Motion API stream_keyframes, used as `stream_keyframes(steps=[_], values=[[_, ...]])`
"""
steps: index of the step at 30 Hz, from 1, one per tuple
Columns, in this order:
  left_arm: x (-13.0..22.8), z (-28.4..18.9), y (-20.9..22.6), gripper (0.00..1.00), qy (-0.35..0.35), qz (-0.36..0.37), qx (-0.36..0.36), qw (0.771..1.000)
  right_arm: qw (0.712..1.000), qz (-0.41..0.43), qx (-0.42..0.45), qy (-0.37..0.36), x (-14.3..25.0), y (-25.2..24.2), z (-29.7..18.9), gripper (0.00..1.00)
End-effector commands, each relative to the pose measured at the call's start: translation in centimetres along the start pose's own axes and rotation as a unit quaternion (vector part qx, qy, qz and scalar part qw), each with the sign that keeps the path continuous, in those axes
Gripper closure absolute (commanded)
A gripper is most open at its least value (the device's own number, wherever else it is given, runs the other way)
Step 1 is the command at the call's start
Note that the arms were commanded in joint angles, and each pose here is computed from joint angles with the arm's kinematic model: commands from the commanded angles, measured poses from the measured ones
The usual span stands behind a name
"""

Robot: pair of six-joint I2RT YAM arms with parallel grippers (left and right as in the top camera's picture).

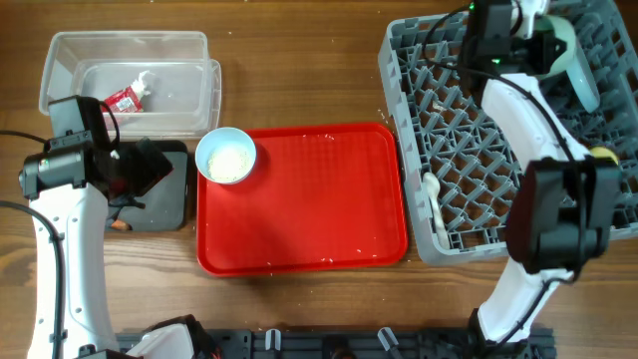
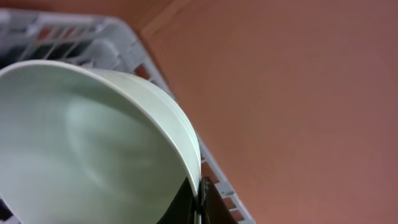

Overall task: Sort waste into correct bins and load items into the dishwasher rack
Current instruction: 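Grasp the green bowl with the right gripper and place it in the rack, then grasp the rice bowl with the left gripper and tip rice onto black tray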

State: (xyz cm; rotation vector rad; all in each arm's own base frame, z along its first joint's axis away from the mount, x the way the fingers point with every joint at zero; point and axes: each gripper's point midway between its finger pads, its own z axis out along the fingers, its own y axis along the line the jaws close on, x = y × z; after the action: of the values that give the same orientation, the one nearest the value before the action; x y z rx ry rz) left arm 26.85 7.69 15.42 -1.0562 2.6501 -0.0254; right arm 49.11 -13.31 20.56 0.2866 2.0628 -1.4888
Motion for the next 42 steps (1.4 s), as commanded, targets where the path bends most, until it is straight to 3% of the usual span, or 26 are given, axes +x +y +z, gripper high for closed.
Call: stream_keyframes(steps=[1,6,8,9,10,11,12,13,15,17,22,26,28,33,42], values=[[-0.4,-0.5,-0.2,0.00,-0.011,-0.009,0.008,1.000,0.999,-0.033,0.014,0.013,1.4,2.3,0.3,0.96],[-0.4,-0.5,-0.2,0.00,-0.011,-0.009,0.008,1.000,0.998,-0.049,-0.025,0.005,2.9,5.4,-1.9,0.95],[-0.4,-0.5,-0.2,0.00,-0.011,-0.009,0.008,1.000,0.997,-0.069,-0.033,0.001,3.1,6.1,-3.0,0.89],[-0.4,-0.5,-0.2,0.00,-0.011,-0.009,0.008,1.000,0.996,-0.087,-0.038,-0.001,3.3,6.5,-3.8,0.81],[-0.4,-0.5,-0.2,0.00,-0.011,-0.009,0.008,1.000,0.994,-0.099,-0.042,-0.003,3.4,6.8,-4.3,0.55],[-0.4,-0.5,-0.2,0.00,-0.011,-0.009,0.008,1.000,0.994,-0.104,-0.044,-0.004,3.5,6.9,-4.6,0.43],[-0.4,-0.5,-0.2,0.00,-0.011,-0.009,0.008,1.000,0.994,-0.099,-0.046,-0.004,3.6,6.9,-4.9,0.32],[-0.4,-0.5,-0.2,0.00,-0.011,-0.009,0.009,1.000,0.993,-0.094,-0.071,-0.003,3.8,7.3,-5.5,0.28],[-0.3,-0.5,-0.4,0.00,-0.008,-0.009,0.013,1.000,0.975,-0.065,-0.212,0.013,4.5,9.6,-7.7,0.26],[-0.3,-0.5,-0.5,0.00,-0.006,-0.009,0.016,1.000,0.953,-0.013,-0.303,0.010,3.2,8.5,-10.1,0.25],[-0.5,-0.5,-1.2,0.00,-0.015,0.001,0.025,1.000,0.933,0.061,-0.351,-0.048,-0.1,-0.7,-13.7,0.21],[-0.4,-0.8,-4.7,0.00,-0.040,0.061,0.057,0.996,0.883,0.070,-0.461,-0.054,0.9,-3.6,-17.4,0.20],[0.1,-1.1,-7.4,0.00,-0.055,0.114,0.082,0.989,0.859,0.054,-0.508,-0.037,2.6,-3.8,-18.9,0.12],[3.5,-1.8,-14.4,0.03,-0.073,0.216,0.143,0.963,0.817,0.014,-0.577,0.006,5.4,-2.7,-21.4,0.05],[5.7,6.3,-18.6,0.12,-0.050,0.291,0.082,0.952,0.804,0.013,-0.595,0.008,5.5,-2.4,-22.1,0.05]])
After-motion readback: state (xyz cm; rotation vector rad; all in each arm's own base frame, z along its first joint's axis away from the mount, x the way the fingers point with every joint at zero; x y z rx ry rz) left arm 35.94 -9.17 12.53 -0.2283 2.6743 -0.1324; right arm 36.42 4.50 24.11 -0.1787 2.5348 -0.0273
